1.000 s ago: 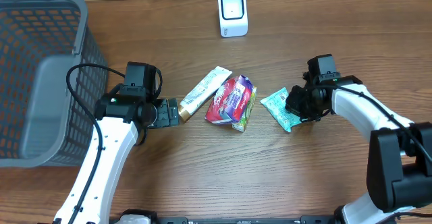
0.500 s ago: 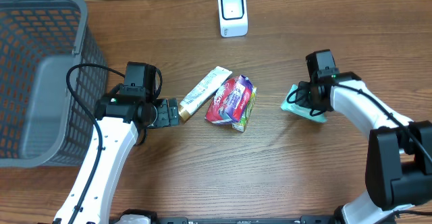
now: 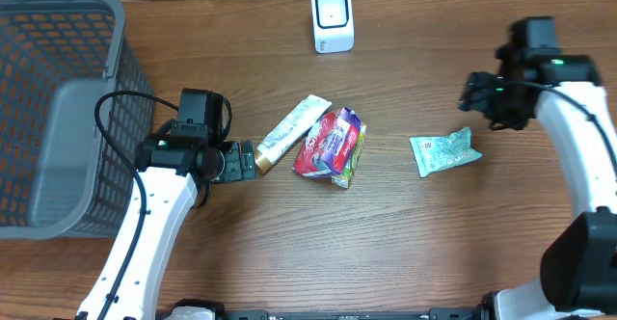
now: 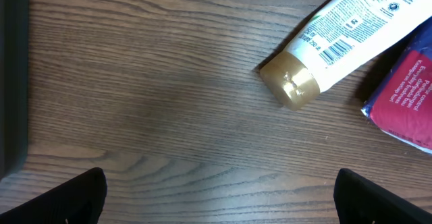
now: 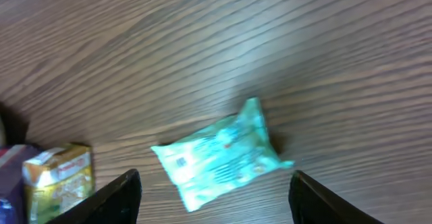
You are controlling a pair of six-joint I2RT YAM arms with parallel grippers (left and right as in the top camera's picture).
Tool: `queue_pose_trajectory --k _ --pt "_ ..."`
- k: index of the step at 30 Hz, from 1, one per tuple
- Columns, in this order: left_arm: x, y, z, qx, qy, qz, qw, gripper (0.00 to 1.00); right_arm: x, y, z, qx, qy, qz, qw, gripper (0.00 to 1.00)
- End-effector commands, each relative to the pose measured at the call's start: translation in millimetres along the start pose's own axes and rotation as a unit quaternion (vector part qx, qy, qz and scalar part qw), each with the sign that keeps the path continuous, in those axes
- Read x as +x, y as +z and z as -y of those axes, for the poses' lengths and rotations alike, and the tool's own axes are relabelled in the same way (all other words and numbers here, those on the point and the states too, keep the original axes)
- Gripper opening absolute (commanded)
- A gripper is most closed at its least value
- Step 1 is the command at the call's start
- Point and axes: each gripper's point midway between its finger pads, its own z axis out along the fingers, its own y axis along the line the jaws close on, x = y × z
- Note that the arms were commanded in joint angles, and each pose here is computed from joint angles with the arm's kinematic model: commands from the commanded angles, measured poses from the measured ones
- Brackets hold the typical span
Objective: Scan the item barcode
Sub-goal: 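Lift the mint-green packet and carry it toward the scanner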
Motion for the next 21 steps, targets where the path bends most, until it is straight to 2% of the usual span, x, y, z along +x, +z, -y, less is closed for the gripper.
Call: queue_pose_trajectory --k 1,2,4,10,21 --pt "1.1 3.0 0.3 -0.005 -0.005 -0.003 1.000 1.00 16.2 21.2 18.9 -0.033 -0.036 -0.042 0.998 0.71" --pt "1.1 3.0 0.3 -0.005 -0.005 -0.003 1.000 1.00 20.5 29.6 25.8 -0.038 -0.037 -0.052 0.997 0.75" --pt "1.1 3.0 0.3 -0.005 -0.005 -0.003 1.000 0.99 27.1 41.5 28.4 -0.061 -0.052 -0.067 0.995 0.77" --pt "1.1 3.0 0.3 -0.005 -0.005 -0.003 1.000 0.99 42.2 82.2 27.0 -0.108 -0.095 -0.101 0.984 0.76" --pt "1.1 3.0 0.3 -0.005 -0.005 -0.003 1.000 0.99 66.5 121.3 24.2 -0.152 -0.088 -0.160 0.971 0.75"
